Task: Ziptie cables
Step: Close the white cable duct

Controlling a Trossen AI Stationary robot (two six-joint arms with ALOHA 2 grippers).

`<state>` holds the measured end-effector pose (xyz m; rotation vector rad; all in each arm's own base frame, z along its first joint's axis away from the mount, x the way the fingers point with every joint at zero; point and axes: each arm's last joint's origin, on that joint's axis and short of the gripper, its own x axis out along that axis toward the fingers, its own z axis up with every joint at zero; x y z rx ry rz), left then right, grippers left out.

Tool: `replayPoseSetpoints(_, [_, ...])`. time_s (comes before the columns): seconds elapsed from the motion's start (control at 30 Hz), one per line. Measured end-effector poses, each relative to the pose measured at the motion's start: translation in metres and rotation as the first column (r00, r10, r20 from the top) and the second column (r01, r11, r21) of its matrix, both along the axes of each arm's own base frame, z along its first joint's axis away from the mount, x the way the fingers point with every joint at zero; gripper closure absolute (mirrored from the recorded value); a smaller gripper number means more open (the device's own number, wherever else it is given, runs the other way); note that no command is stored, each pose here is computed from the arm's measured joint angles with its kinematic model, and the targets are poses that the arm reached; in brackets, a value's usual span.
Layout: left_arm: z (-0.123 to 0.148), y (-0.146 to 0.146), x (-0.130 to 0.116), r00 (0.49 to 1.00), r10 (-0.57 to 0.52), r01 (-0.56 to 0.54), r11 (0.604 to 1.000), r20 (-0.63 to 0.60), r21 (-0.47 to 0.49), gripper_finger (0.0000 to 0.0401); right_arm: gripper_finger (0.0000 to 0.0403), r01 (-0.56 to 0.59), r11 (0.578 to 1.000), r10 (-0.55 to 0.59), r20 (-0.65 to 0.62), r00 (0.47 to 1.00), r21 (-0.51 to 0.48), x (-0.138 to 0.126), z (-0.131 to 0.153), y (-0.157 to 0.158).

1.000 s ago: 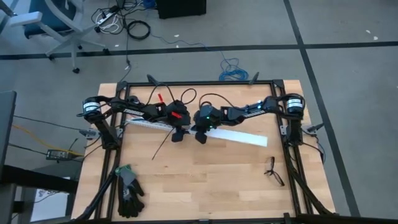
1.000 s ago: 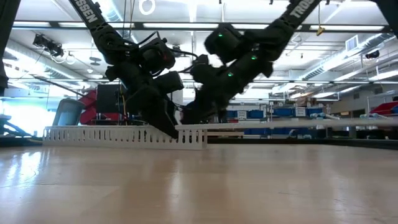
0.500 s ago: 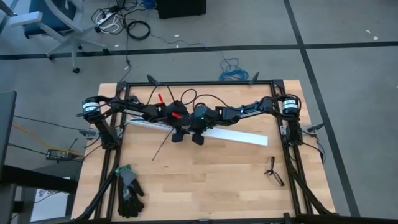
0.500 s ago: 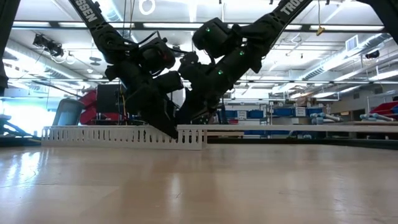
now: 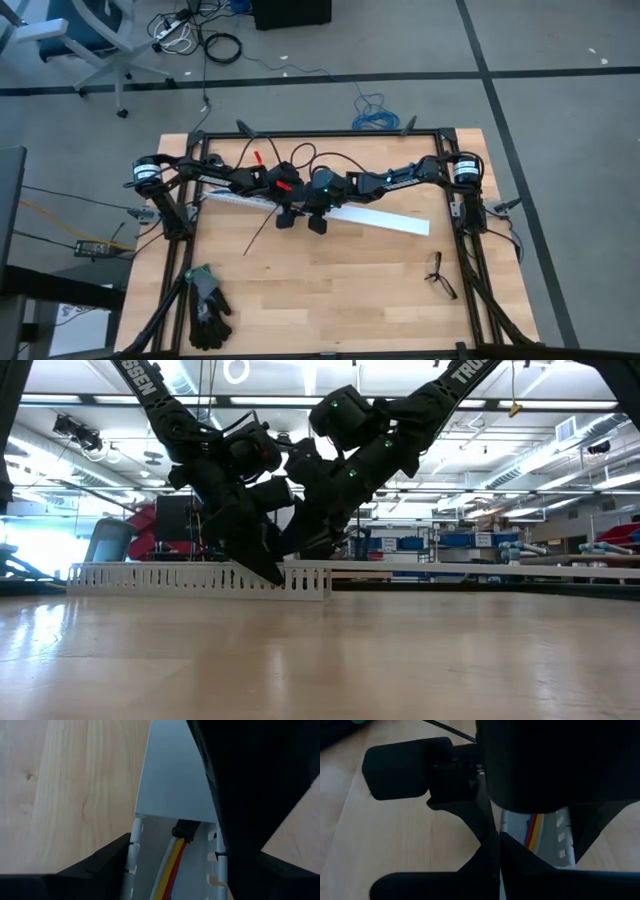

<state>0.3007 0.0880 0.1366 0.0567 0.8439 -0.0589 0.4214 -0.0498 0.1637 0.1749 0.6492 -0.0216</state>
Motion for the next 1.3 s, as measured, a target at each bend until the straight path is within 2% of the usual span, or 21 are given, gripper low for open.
replayPoseSetpoints(0.13, [0.002,0.000,-0.001,1.000,-0.002,0.002,1.000,0.002,0.002,0.0115,0.0403,0.001,1.000,-0.001,0.013,1.000,-0.002,0.000,0.004,0.000])
replayPoseSetpoints(0.37, [0.016,-0.001,-0.008,1.000,-0.029,0.028,0.999,0.004,0.041,0.0114,0.0403,0.003,1.000,-0.001,0.071,0.998,-0.027,-0.006,0.031,-0.001])
replayPoseSetpoints(0.5, [0.016,-0.001,-0.011,0.999,-0.033,0.034,0.999,-0.025,0.037,0.0114,0.0403,0.028,0.999,-0.028,0.007,1.000,-0.039,-0.012,0.031,-0.002])
replayPoseSetpoints(0.63, [0.002,-0.001,-0.024,0.999,-0.018,0.019,1.000,-0.046,0.024,0.0114,0.0403,0.070,0.995,-0.076,-0.086,0.993,-0.065,-0.022,0.032,-0.001])
replayPoseSetpoints(0.8, [-0.008,-0.004,-0.044,0.999,0.023,-0.023,1.000,0.038,0.010,0.0114,0.0403,0.083,0.992,-0.090,-0.083,0.992,-0.090,-0.024,0.041,0.010])
replayPoseSetpoints(1.0, [-0.002,-0.008,-0.057,0.991,0.026,-0.031,0.999,0.131,0.037,0.0114,0.0403,0.104,0.994,-0.108,-0.136,0.985,-0.037,-0.024,0.023,0.013])
replayPoseSetpoints(1.13, [-0.006,-0.009,-0.058,0.993,0.025,-0.029,0.999,0.119,0.029,0.0121,0.0403,0.113,0.994,-0.113,-0.123,0.986,-0.006,-0.018,0.014,0.012])
replayPoseSetpoints(1.3, [-0.007,-0.008,-0.057,0.993,0.025,-0.028,0.999,0.118,0.025,0.0153,0.0403,0.109,0.993,-0.104,-0.114,0.988,0.036,-0.011,-0.001,0.010])
